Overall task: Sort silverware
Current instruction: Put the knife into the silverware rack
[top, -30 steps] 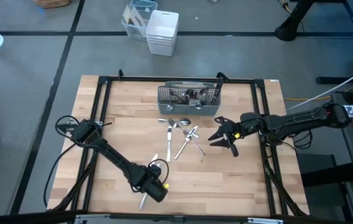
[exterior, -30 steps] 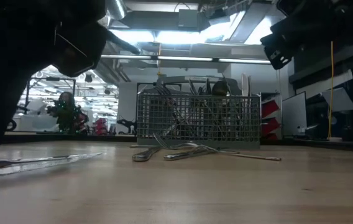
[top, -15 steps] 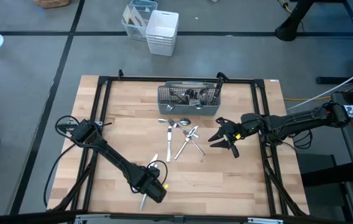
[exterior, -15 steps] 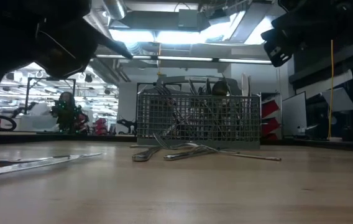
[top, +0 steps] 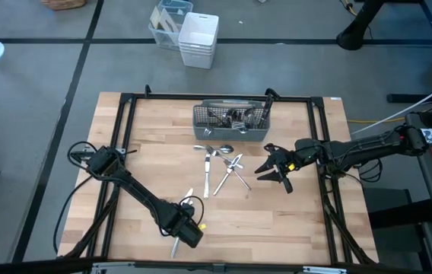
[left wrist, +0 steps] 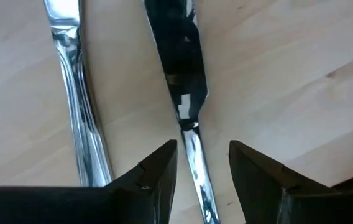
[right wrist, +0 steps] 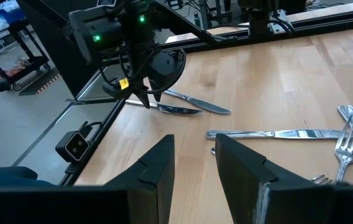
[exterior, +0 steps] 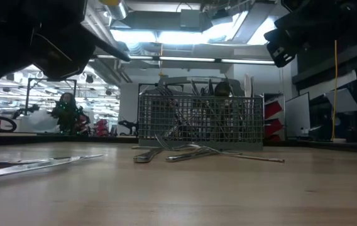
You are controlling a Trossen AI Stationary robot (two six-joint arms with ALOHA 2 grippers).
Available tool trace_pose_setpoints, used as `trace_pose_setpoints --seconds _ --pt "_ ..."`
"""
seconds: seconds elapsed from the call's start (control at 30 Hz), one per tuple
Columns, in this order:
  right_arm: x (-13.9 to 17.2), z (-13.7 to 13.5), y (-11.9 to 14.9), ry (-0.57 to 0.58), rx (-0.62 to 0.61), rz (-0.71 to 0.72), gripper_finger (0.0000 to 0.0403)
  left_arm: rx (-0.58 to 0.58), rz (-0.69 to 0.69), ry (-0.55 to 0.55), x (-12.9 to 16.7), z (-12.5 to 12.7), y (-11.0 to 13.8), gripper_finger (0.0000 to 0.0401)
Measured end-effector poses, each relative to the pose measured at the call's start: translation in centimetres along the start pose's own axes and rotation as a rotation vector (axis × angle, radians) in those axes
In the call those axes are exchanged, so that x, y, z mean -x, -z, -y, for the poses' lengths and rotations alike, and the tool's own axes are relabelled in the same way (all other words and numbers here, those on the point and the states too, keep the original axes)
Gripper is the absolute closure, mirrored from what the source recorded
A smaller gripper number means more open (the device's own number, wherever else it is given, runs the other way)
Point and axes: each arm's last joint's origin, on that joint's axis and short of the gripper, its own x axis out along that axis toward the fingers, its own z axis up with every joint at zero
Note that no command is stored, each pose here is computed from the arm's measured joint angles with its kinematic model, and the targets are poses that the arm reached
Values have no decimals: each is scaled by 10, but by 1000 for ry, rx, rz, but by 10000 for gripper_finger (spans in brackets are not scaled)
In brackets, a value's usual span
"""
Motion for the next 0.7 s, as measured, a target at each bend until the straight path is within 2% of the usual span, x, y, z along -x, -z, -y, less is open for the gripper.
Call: trace_pose_setpoints --seconds 0.4,0.53,0.7 --pt "0 0 0 0 0 2 285 39 16 -50 -15 -2 6 262" --pt "0 0 0 -1 1 4 285 85 17 -65 -18 -2 6 262" --pt "0 1 0 3 1 -1 285 94 12 -71 -19 -3 4 291"
